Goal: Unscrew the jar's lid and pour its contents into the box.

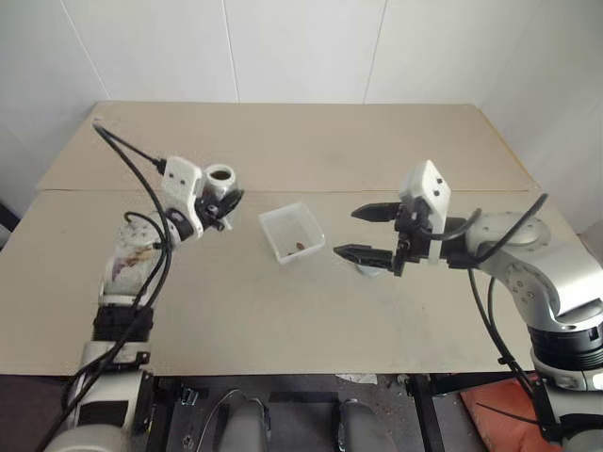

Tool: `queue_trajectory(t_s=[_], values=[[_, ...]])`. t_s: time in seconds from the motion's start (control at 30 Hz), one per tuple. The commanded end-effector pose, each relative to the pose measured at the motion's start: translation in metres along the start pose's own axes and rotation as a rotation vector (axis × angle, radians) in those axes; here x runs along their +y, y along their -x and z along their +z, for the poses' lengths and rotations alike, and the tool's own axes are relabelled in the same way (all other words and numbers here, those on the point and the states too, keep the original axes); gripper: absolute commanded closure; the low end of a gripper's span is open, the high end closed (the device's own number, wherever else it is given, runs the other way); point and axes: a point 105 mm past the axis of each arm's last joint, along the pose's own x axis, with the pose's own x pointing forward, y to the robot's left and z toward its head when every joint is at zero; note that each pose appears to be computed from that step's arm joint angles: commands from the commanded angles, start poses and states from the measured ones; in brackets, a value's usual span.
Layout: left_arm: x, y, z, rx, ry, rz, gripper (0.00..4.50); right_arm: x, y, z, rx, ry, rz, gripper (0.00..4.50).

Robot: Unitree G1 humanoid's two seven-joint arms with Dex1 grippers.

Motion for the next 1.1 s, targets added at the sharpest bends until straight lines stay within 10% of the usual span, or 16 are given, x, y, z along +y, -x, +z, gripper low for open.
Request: queue_trajectory(t_s=[0.03,0.47,0.7,1.1], values=[[-0.005,0.006,0.002,-0.039,0.032,-0.006,2.56,-0.001,0.005,0.011,-0.047,0.066,-0.016,0.06],[0.002,0.010,-0.036,-0.074,0.052,0.123,2.56,0.005,0.003,0.013,-0.075,0.091,0.029,0.06],[-0.004,0.027,-0.041,-0.040,0.039,0.089,0.04,0.005,0.001,0.012,-0.073,0.095,0.032,0.00],[-0.013,0.121,-0.011,0.069,-0.100,-0.055,0.04,0.005,0.013,-0.001,-0.045,0.066,0.009,0.00]])
